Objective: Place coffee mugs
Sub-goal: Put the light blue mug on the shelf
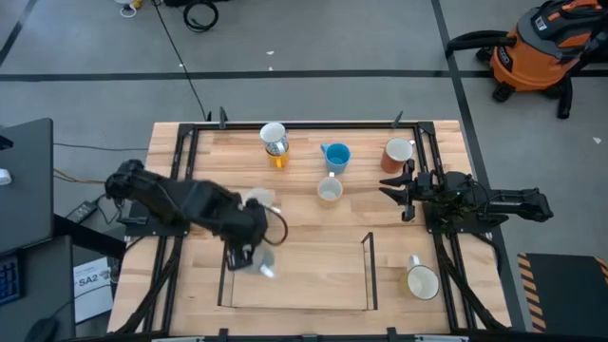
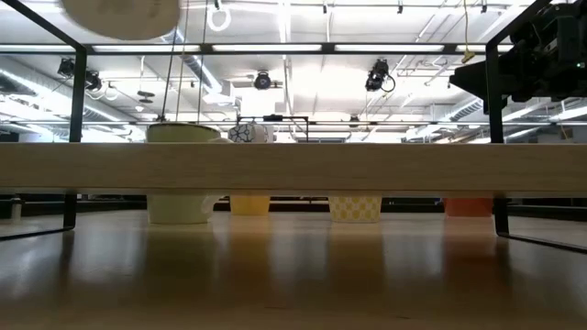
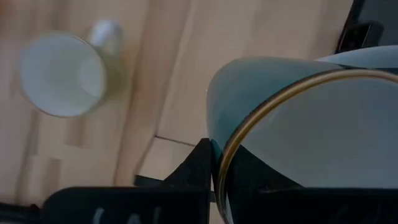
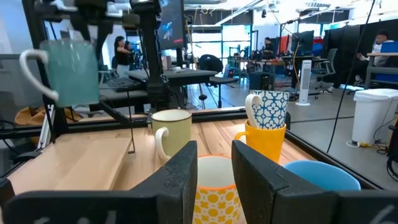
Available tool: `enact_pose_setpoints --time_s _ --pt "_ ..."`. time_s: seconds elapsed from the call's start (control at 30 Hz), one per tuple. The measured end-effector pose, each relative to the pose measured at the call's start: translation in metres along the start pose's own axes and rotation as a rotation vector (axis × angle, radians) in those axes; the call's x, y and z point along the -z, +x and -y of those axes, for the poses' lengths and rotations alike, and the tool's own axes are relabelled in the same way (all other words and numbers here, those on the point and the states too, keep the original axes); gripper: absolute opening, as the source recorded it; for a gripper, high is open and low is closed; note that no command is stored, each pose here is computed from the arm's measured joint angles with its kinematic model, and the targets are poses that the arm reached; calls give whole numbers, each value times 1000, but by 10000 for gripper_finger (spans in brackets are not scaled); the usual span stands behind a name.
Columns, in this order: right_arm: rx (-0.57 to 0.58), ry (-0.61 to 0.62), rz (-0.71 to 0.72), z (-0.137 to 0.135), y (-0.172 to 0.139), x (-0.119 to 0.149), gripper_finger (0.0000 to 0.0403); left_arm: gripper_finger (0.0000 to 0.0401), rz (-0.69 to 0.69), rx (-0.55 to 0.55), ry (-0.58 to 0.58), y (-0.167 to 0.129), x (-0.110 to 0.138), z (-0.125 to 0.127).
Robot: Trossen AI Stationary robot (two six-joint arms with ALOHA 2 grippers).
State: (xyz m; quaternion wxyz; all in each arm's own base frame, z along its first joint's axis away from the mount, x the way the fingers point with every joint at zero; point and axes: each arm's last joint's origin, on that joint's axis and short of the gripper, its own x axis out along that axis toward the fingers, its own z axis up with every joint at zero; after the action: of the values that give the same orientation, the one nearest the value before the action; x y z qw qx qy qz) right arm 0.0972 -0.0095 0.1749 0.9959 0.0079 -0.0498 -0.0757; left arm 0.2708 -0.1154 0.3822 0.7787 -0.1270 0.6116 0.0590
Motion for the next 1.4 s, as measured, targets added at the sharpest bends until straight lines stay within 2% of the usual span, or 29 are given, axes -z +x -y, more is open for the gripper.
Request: enact_pose_setpoints --time_s 0.23,0.5,0.77,1.17,1.4 --pt "0 0 6 0 0 -1 105 30 -101 -32 33 36 -1 31" --pt "0 0 5 0 0 -1 105 34 -211 -19 31 73 -9 48" --pt "0 0 5 0 0 -1 105 34 -186 10 -13 74 -11 52" --pt "0 0 5 0 0 0 105 35 -188 10 31 73 2 65" --pt "0 0 5 0 0 0 105 36 -169 -16 -20 73 7 70"
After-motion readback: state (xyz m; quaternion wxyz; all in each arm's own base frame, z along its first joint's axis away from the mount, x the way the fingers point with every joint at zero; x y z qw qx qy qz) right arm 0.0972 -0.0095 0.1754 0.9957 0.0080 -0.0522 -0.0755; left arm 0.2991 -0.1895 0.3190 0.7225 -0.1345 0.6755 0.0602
